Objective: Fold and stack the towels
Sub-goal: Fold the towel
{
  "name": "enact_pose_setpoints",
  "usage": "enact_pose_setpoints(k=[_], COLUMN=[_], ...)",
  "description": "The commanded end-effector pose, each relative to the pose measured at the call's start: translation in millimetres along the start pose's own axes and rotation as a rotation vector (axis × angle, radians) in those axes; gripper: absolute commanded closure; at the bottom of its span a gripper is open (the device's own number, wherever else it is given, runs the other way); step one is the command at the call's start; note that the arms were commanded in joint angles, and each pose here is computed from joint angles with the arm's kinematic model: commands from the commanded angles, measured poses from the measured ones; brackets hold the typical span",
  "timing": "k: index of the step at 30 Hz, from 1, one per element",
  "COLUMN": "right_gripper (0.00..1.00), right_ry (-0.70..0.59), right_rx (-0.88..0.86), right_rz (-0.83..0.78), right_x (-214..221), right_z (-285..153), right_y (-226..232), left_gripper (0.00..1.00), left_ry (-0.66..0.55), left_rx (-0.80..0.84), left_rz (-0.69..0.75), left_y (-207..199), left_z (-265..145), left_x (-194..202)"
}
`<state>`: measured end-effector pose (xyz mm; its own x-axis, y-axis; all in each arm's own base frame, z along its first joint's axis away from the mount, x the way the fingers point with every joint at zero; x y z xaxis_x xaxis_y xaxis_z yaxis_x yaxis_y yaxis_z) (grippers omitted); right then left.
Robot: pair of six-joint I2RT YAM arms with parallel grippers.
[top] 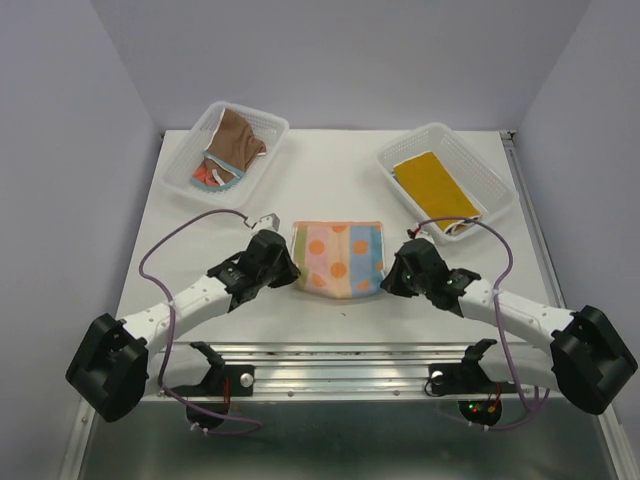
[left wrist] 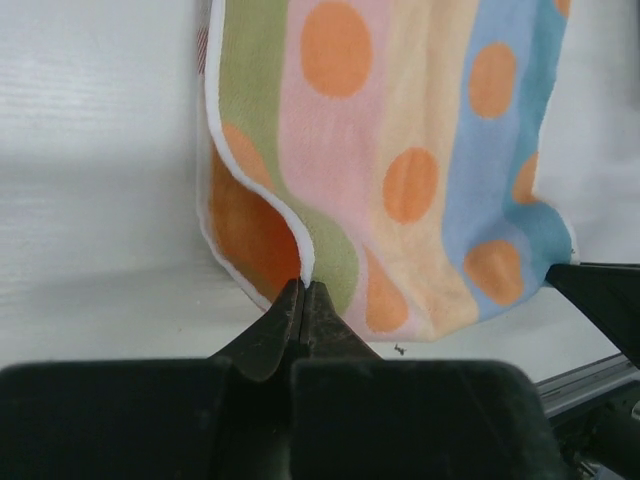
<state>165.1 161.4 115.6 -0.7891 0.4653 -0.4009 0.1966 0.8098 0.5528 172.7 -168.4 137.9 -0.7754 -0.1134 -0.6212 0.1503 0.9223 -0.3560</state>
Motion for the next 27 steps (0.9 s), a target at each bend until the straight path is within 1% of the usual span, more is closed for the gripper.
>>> enact_pose_setpoints(k=[1, 3, 7, 11, 15, 21, 27], right_gripper=[0.99, 0.99, 0.99, 0.99, 0.99, 0.99, 0.99], right_ry=[-0.137, -0.171, -0.244, -0.286, -0.292, -0.276, -0.282], right_rx=[-0.008, 0.024, 0.02, 0.038, 0.037, 0.044, 0.0], right_rz=[-0.032, -0.042, -0.036, -0.037, -0.037, -0.031, -0.006], right_x=[-31.2, -38.8, -62.8, -83.1, -98.5, -114.3, -122.9], right_z=[-3.1, 1.6, 5.6, 13.8, 25.8, 48.3, 62.8], right_y=[32.8, 36.7, 57.5, 70.0, 76.9, 80.7, 83.7], left_gripper=[1.0, 1.0, 1.0, 1.0, 1.0, 1.0, 1.0], left_ry=[-0.092, -0.099, -0.126, -0.157, -0.16, -0.156, -0.144], left_rx=[-0.038, -0.056, -0.097, -0.176, -0.19, -0.201, -0.217], left_rz=[0.025, 0.03, 0.024, -0.014, -0.035, -0.029, -0.014], left_y=[-10.9, -14.4, -18.6, -9.8, -2.6, 0.5, 3.6], left_z=[-2.7, 0.8, 9.3, 16.5, 25.9, 45.1, 60.3], left_x=[-33.0, -43.5, -70.9, -91.8, -107.9, -127.0, -137.2])
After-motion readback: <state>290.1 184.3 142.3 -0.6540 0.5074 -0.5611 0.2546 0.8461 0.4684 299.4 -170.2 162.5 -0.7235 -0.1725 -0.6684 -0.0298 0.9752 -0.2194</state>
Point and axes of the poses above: each gripper's point midway between its finger pads, its own z axis out along the fingers, its own y axis along the line the jaws close on, x = y × z, the point moved 9 cm from there along -z, back along the fingers, and after that the axes turned 13 degrees about z, right-handed, at the moved point
